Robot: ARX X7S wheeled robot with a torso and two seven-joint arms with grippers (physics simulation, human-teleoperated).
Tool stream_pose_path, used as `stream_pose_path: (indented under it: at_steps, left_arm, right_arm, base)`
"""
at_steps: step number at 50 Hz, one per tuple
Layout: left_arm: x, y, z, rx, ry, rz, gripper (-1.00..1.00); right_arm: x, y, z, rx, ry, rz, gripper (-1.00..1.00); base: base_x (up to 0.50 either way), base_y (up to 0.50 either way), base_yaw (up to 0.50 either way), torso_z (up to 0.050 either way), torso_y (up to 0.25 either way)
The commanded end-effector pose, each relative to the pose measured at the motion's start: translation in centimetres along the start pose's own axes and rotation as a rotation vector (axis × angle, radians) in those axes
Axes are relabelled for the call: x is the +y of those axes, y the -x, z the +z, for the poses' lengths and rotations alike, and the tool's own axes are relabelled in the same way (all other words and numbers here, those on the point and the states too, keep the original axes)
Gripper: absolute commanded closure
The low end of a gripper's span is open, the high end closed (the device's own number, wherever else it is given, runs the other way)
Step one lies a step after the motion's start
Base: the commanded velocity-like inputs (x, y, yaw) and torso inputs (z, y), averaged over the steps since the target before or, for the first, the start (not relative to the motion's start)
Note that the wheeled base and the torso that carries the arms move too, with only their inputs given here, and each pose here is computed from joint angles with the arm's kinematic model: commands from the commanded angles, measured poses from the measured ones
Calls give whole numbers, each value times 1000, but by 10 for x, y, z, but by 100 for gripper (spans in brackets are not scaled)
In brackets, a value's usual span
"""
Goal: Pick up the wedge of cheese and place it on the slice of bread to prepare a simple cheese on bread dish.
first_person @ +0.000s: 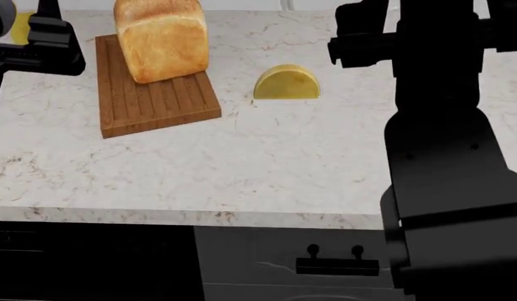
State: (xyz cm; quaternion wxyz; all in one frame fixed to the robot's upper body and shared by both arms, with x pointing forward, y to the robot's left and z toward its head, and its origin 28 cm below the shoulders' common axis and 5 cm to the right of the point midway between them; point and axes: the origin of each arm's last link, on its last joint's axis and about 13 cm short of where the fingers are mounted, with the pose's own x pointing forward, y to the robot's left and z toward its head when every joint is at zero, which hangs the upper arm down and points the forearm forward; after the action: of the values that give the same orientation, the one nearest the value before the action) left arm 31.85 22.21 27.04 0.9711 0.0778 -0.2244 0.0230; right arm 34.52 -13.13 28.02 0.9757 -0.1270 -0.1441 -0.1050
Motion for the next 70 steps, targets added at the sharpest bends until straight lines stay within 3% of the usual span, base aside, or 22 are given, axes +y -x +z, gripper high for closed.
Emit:
stream_pose_path:
  at_steps: [1, 9, 10, 22, 47, 70]
  left_arm:
    - [1, -5, 5, -12, 4, -5, -100]
    - [3, -21, 18, -41, -8, -12, -100]
    - [2, -23, 18, -37, 26, 0, -100]
    - [5, -36, 25, -41, -23, 4, -100]
    - [5, -38, 26, -25, -23, 7, -100]
    - [5, -38, 26, -21, -23, 12, -100]
  right_arm:
    - [1, -3, 4, 1, 8, 2, -100]
    - [2, -11, 4, -4, 4, 5, -100]
    - [3, -14, 4, -9, 4, 7, -100]
    - [4, -22, 7, -25, 15, 14, -100]
    - [2, -25, 15, -61, -5, 34, -100]
    - [4, -22, 10, -56, -4, 43, -100]
  base:
    - [0, 0, 0, 0, 0]
    - [0, 0, 0, 0, 0]
    - [0, 0, 0, 0, 0]
    - [0, 0, 0, 0, 0]
    - [0, 0, 0, 0, 0]
    - [344, 0, 0, 0, 0]
